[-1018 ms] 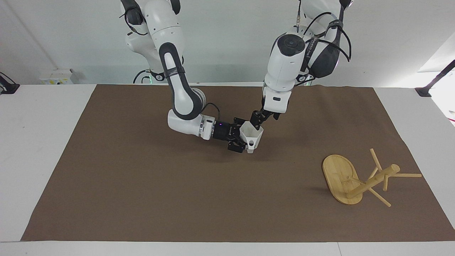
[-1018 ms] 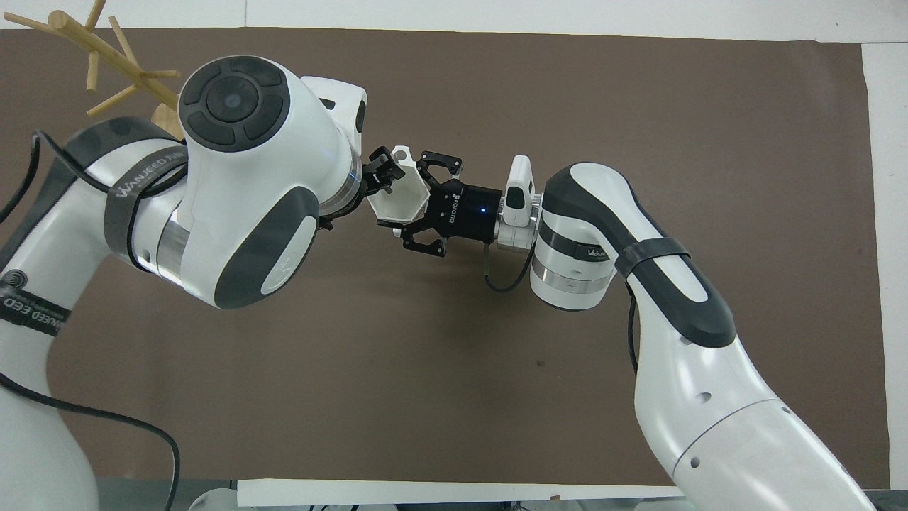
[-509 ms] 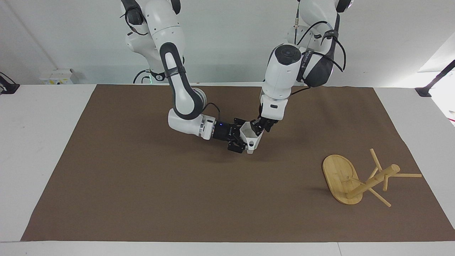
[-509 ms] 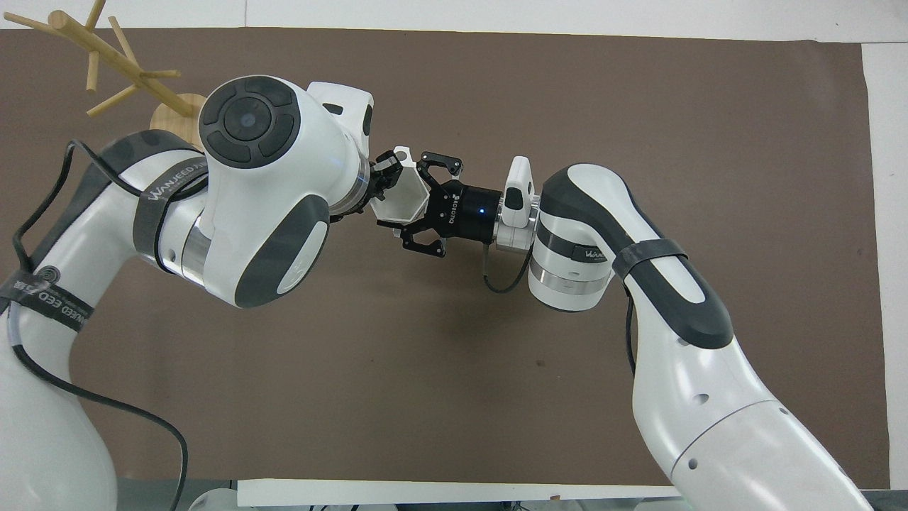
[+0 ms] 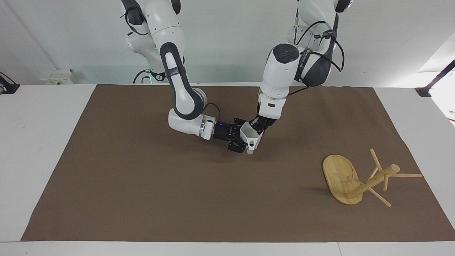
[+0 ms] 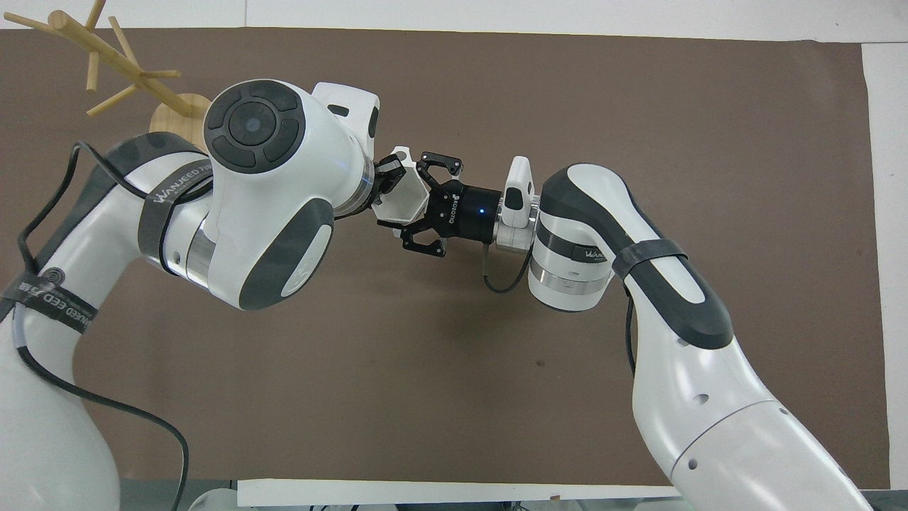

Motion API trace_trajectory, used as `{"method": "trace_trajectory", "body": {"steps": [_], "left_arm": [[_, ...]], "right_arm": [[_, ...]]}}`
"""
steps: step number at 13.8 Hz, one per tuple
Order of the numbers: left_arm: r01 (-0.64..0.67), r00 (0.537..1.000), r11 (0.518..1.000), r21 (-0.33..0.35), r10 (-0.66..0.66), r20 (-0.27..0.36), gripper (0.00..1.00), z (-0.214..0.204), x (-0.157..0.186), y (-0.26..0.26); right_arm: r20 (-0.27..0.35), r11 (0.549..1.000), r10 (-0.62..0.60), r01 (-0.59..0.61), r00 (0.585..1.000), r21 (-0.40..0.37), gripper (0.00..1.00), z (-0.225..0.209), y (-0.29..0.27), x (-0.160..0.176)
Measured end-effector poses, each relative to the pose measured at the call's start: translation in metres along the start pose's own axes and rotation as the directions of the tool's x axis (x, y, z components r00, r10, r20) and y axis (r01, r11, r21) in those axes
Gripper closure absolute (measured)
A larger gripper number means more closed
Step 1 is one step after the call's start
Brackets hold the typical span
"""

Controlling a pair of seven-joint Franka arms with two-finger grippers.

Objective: Hang cup on rack
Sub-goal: 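Close the left gripper on the mug beside the right gripper, then pull the mug away with the left gripper while the right gripper withdraws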

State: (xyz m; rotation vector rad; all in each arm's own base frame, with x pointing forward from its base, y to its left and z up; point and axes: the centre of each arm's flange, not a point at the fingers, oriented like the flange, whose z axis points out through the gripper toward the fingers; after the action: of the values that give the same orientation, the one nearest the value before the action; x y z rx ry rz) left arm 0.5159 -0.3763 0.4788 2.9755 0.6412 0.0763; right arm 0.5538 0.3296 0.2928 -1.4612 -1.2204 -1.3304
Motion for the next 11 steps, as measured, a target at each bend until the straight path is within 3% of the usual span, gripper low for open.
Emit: {"method": "trace_trajectory", "body": {"steps": [2, 6, 9, 11], "left_arm": [[0.015, 1.0, 1.0, -0.005, -0.015, -0.001, 0.94, 0.0, -0.001, 0.001], [0.027, 0.999, 0.999, -0.036, -0.028, -0.019, 0.94, -0.003, 0.002, 0.004], [0.049, 0.998, 0.998, -0.037, -0.05, -0.023, 0.94, -0.004, 0.009, 0.0], [0.096, 0.994, 0.992, -0.076, -0.1, -0.05, 0.94, -0.008, 0.029, -0.007]], "right_arm": [[0.002, 1.0, 0.004, -0.004, 1.0, -0.014, 0.01, -0.005, 0.005, -0.001], [-0.023, 1.0, 0.0, 0.0, 1.0, -0.015, 0.0, -0.029, 0.025, -0.004], [0.014, 0.998, -0.046, 0.046, 0.999, 0.036, 0.0, -0.104, 0.072, -0.013], [0.064, 0.994, -0.039, 0.033, 0.997, 0.102, 0.0, -0.174, 0.099, -0.024]]}}
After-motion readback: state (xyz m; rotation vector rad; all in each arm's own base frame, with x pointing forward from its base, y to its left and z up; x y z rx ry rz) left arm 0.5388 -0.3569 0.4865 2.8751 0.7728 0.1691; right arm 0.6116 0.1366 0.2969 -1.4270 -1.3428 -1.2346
